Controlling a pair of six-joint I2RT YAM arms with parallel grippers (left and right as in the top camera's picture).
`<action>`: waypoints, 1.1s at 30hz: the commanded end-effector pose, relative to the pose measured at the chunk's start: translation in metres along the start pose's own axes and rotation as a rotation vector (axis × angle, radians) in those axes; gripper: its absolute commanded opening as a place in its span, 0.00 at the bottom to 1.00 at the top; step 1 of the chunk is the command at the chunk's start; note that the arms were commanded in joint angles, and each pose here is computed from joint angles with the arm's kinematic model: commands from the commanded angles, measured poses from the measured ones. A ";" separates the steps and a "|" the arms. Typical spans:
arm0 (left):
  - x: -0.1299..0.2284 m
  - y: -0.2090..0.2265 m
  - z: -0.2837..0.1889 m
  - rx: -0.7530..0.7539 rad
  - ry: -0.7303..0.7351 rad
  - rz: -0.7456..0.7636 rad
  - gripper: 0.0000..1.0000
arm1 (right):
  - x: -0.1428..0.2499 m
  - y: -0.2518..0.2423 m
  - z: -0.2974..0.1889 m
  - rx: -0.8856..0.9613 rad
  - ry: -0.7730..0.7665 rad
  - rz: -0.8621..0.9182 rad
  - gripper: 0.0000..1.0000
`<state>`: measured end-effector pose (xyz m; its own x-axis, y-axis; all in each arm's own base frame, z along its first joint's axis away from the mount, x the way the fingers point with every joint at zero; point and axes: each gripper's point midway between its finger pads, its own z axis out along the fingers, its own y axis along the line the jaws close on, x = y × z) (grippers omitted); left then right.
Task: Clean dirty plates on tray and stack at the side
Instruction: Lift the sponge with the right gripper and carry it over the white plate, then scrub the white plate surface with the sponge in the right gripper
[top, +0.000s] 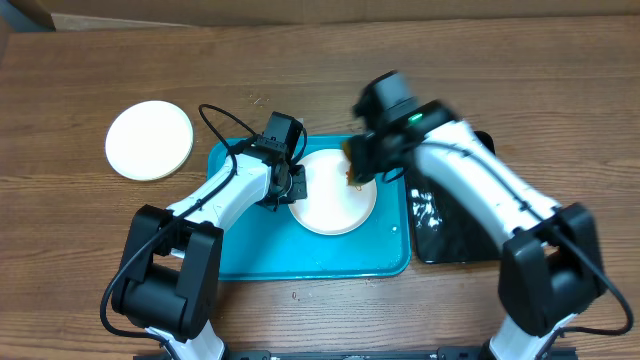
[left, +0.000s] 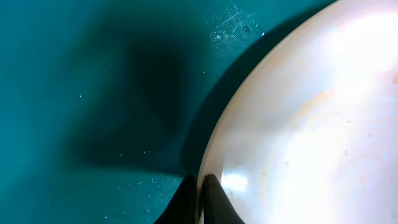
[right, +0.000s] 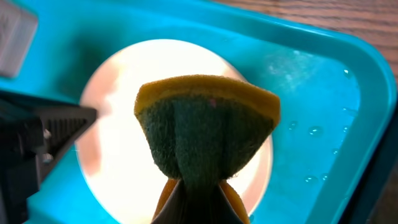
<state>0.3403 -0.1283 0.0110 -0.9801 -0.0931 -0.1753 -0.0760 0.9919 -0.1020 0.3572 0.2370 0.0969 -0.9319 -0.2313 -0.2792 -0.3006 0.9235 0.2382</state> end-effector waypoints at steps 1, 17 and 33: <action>0.008 0.004 0.012 -0.024 0.037 -0.001 0.05 | -0.020 -0.015 -0.020 0.346 -0.156 -0.090 0.04; 0.008 0.005 0.012 -0.024 0.037 -0.001 0.05 | -0.007 -0.016 0.028 0.502 -0.101 -0.184 0.04; 0.009 0.005 0.012 -0.026 0.039 -0.001 0.04 | 0.020 -0.022 0.084 0.418 0.053 -0.163 0.04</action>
<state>0.3402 -0.1283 0.0109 -0.9803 -0.0930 -0.1744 -0.0760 0.9919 -0.1020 0.3633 0.2312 0.0198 -0.8714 -0.4148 -0.2619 -0.3400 0.8955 -0.2872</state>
